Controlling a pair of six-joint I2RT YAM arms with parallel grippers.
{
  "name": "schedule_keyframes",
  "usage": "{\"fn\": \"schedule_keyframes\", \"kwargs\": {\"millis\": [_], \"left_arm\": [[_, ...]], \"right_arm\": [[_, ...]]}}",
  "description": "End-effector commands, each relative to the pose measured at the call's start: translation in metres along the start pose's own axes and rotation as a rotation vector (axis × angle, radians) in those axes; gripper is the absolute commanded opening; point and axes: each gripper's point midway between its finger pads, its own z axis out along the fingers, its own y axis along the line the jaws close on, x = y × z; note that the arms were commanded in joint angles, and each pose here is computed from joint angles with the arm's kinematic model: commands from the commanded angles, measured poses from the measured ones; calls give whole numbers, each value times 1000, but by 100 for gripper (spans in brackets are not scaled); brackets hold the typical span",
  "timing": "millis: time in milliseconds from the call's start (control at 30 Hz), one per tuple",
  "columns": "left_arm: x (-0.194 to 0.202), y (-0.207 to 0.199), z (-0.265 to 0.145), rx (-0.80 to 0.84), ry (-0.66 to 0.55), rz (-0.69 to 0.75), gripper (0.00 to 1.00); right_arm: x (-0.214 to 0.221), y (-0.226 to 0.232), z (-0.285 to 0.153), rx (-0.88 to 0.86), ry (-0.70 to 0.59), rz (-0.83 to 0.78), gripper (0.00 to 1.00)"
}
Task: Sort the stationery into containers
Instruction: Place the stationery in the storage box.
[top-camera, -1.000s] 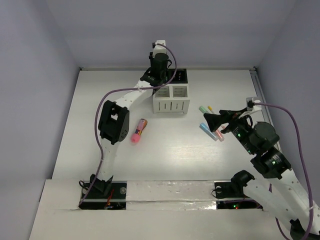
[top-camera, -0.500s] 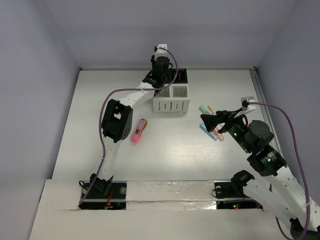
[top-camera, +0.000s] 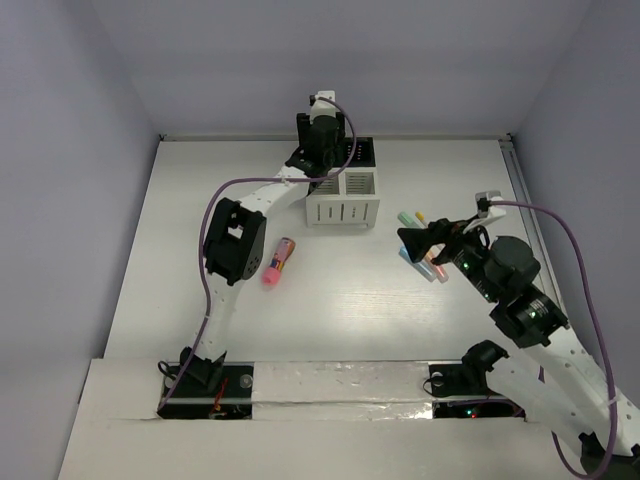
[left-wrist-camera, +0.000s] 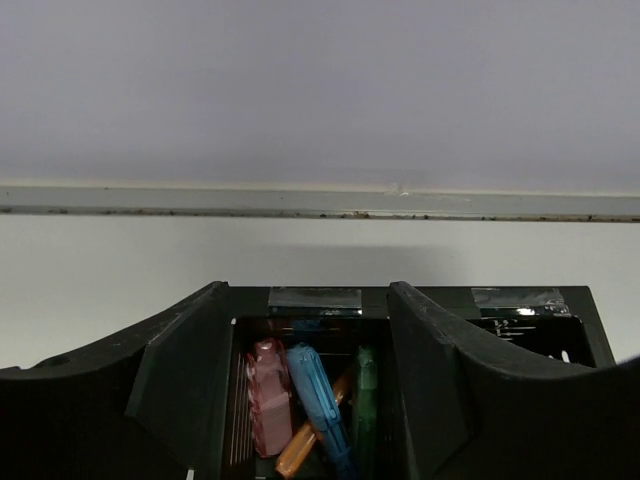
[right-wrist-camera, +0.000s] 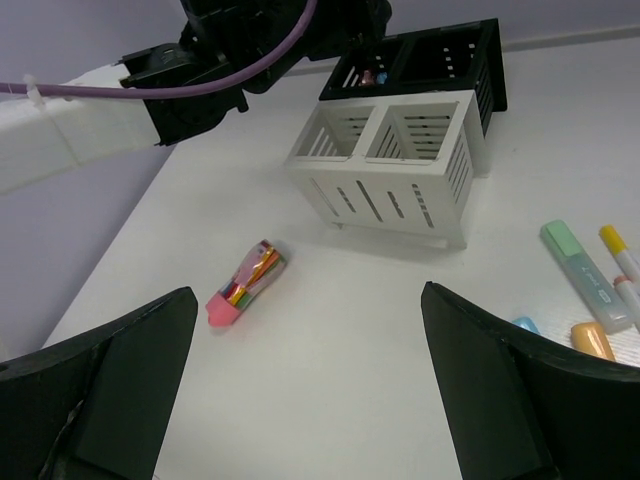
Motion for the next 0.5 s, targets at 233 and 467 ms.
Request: {"fn": "schedule_keyframes", "kwargs": {"millis": [233,467], "left_arm": [[-125,-6,-51,112,-175,-152,66],[-189,3,-115,204,-225,-175,77]], "right_arm": [[0,7,11,-32,2,5,100],[15,13,25,-69,62,24,100]]}}
